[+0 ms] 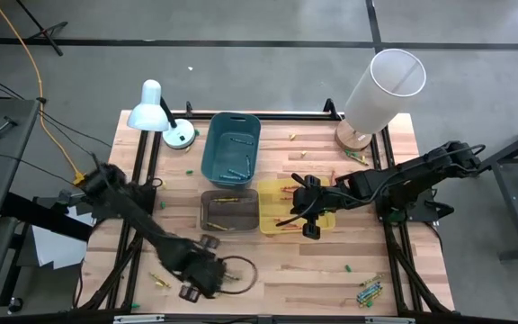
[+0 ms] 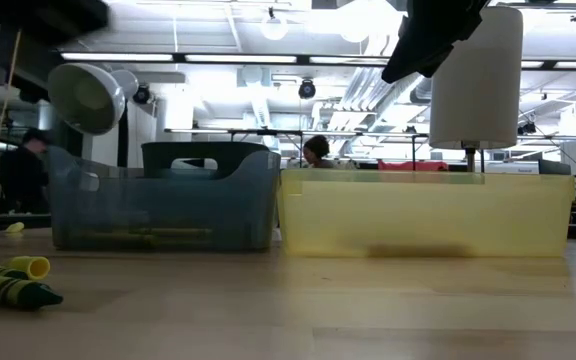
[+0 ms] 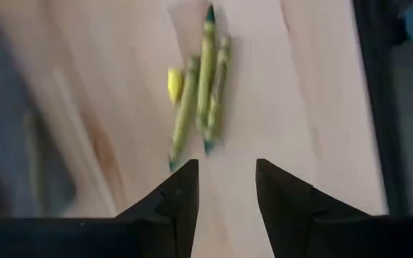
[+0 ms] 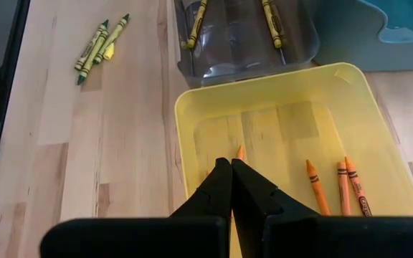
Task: Sort crayons
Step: Put the light green crayon into the black bin
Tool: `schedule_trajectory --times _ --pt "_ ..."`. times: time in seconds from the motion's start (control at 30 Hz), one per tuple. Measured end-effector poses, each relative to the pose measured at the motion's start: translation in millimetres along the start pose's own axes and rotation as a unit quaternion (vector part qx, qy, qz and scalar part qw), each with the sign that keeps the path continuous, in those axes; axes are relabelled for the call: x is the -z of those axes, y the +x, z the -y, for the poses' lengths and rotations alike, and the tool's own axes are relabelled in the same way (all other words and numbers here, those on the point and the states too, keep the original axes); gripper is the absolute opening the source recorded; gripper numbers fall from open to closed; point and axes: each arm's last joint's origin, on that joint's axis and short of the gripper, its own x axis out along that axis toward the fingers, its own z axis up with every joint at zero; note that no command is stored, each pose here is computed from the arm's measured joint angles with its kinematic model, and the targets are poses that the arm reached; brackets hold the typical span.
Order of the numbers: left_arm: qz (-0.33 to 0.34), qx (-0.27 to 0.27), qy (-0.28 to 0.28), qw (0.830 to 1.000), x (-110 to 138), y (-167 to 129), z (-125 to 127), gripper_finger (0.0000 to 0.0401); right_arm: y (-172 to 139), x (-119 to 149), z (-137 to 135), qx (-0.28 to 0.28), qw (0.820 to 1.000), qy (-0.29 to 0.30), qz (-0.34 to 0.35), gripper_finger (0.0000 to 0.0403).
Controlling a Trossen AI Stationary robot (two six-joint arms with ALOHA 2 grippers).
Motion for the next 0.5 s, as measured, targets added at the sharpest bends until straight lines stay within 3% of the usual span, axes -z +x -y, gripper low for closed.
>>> schedule_trajectory --times 0.13,0.3,0.5 --pt "0.025 0.009 -0.033 0.999 37.6 -29.7 16.9 0.0127 0.0 -0.1 0.0 0.0 1.0 0.0 0.0 0.0" --pt "0.011 0.024 -0.019 0.999 85.5 -30.8 51.5 0.0127 0.0 -0.1 0.0 0.0 1.0 0.0 0.0 0.0" --pt "0.004 0.046 -0.011 0.999 97.3 -6.0 82.6 0.0127 0.0 -0.2 0.3 0.006 1.0 0.016 0.003 0.0"
